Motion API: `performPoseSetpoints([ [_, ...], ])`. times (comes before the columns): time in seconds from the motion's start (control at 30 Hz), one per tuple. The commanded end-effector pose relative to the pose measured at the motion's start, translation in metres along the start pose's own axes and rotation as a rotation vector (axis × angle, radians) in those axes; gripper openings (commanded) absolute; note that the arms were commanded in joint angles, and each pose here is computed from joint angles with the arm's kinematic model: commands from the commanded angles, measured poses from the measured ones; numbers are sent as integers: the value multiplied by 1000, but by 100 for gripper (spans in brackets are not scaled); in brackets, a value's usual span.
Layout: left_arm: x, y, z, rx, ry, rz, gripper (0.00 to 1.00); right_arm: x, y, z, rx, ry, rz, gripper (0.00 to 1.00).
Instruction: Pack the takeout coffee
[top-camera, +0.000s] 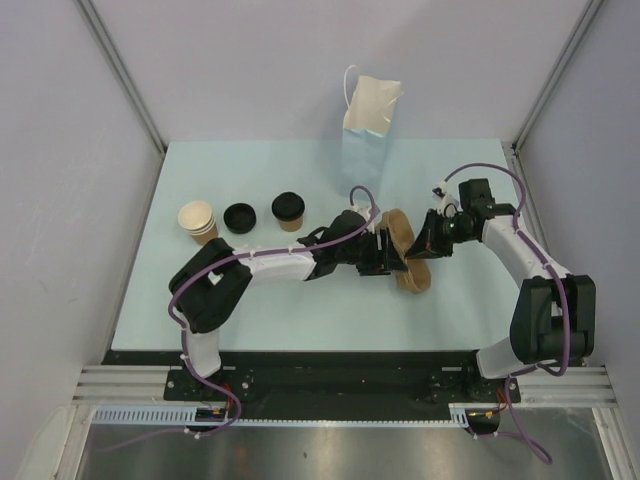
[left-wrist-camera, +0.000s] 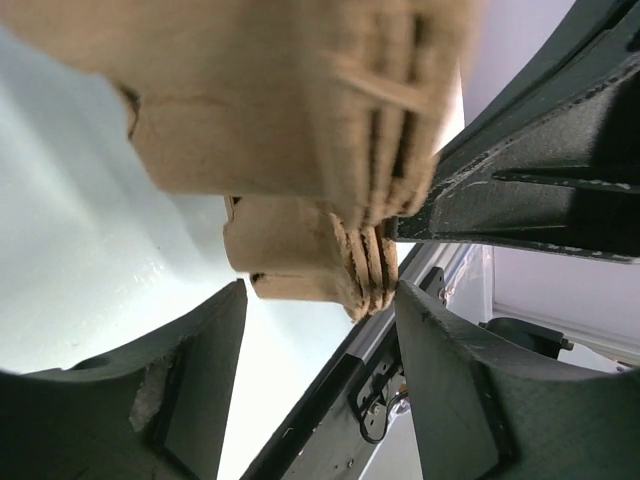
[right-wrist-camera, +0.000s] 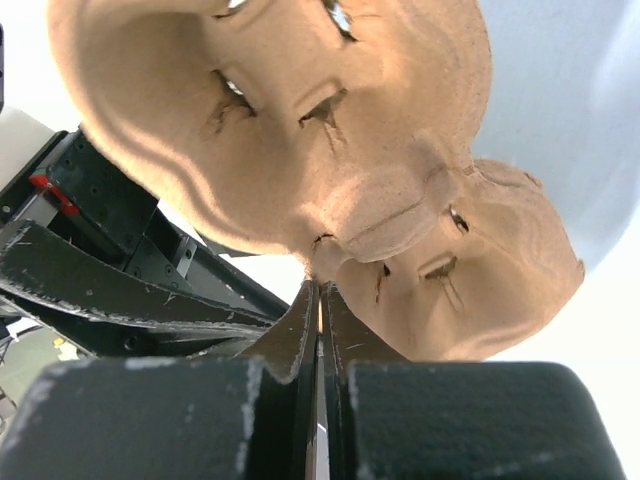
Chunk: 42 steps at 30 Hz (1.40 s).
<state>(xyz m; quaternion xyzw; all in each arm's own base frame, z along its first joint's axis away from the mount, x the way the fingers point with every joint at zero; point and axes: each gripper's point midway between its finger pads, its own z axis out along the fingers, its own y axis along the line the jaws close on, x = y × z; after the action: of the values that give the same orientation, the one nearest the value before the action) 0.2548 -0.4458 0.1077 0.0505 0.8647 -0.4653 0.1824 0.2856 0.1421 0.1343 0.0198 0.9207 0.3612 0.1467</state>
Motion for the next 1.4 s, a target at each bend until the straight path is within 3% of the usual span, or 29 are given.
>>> performPoseSetpoints([
  [0.0,-12,-10,-2,54,-31,0,68,-1,15,-9,-57,-26,-24,0],
  [0.27,-26,-21,-9,103,-60,9,68,1,13,-8,-57,-29,-26,0],
  [0.67,-25,2,-7,38,-54,3,66,5,14,-7,-58,-17,-43,0],
  [0.8,-18,10,-9,19,-44,-3,66,12,6,-6,-17,9,-71,22],
  [0.9,-16,12,-11,16,-42,0,65,16,0,-5,19,25,-100,31],
  [1.37,-13,13,-10,16,-32,0,65,26,-11,4,65,83,-116,25],
])
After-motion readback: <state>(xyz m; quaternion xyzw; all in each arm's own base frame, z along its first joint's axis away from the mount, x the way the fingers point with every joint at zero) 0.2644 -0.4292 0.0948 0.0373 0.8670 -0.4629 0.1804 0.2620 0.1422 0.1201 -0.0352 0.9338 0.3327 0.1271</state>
